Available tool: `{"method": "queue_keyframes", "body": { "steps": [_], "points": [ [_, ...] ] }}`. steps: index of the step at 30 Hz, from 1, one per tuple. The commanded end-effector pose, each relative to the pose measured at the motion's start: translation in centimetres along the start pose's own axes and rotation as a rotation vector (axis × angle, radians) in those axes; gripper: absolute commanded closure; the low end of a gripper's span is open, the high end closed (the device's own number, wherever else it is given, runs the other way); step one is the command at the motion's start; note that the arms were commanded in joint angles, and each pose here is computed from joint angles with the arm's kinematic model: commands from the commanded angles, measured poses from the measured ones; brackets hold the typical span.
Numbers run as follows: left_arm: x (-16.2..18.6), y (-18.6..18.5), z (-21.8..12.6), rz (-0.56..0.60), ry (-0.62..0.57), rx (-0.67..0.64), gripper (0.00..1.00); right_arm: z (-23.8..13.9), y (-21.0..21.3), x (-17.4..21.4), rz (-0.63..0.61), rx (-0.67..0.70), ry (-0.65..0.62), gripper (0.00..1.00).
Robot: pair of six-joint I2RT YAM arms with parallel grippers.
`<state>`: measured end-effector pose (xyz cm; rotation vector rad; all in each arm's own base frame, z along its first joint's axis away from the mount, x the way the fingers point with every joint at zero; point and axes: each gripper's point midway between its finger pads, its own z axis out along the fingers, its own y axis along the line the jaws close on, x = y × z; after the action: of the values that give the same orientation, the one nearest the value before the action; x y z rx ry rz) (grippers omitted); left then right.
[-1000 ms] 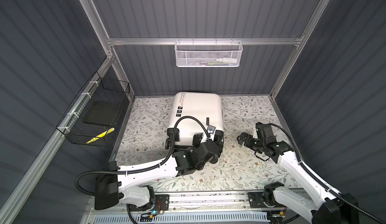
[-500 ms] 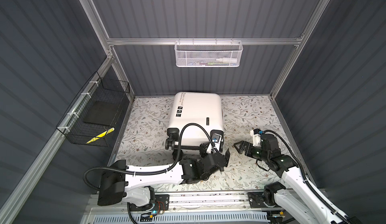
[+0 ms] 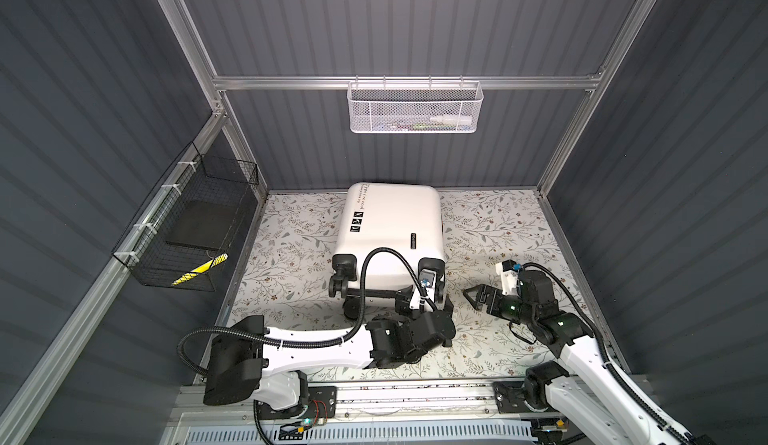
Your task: Pack the luggage
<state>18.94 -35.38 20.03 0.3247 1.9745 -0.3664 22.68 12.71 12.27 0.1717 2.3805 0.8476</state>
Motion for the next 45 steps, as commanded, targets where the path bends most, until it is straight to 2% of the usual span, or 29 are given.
{"method": "queue_keyframes", "body": {
  "steps": [1,8,17,30,33,37,45],
  "points": [
    [0.3,-0.2,0.4,0.005,-0.010,-0.003,0.09,0.0,0.2,0.2,-0.005,-0.019,0.001,0.05],
    [0.8,-0.7,1.3,0.005,0.007,0.007,0.12,0.1,0.7,0.4,-0.014,-0.051,0.011,0.07],
    [0.4,-0.2,2.7,-0.027,0.007,0.016,0.21,0.1,0.8,0.8,-0.020,-0.065,0.015,0.08],
    [1.5,-0.7,3.8,-0.021,0.031,0.021,0.23,0.4,0.9,1.4,-0.025,-0.085,0.028,0.10],
    [1.4,-0.7,4.0,-0.014,0.030,0.020,0.33,0.6,0.9,1.6,-0.027,-0.091,0.034,0.10],
    [1.0,-1.0,4.0,-0.007,0.028,0.031,0.53,1.0,1.0,1.9,-0.028,-0.099,0.038,0.11],
    [-0.1,-1.8,3.3,-0.020,0.032,0.073,0.67,2.0,1.8,2.5,-0.083,-0.130,0.036,0.15]
  ]
}}
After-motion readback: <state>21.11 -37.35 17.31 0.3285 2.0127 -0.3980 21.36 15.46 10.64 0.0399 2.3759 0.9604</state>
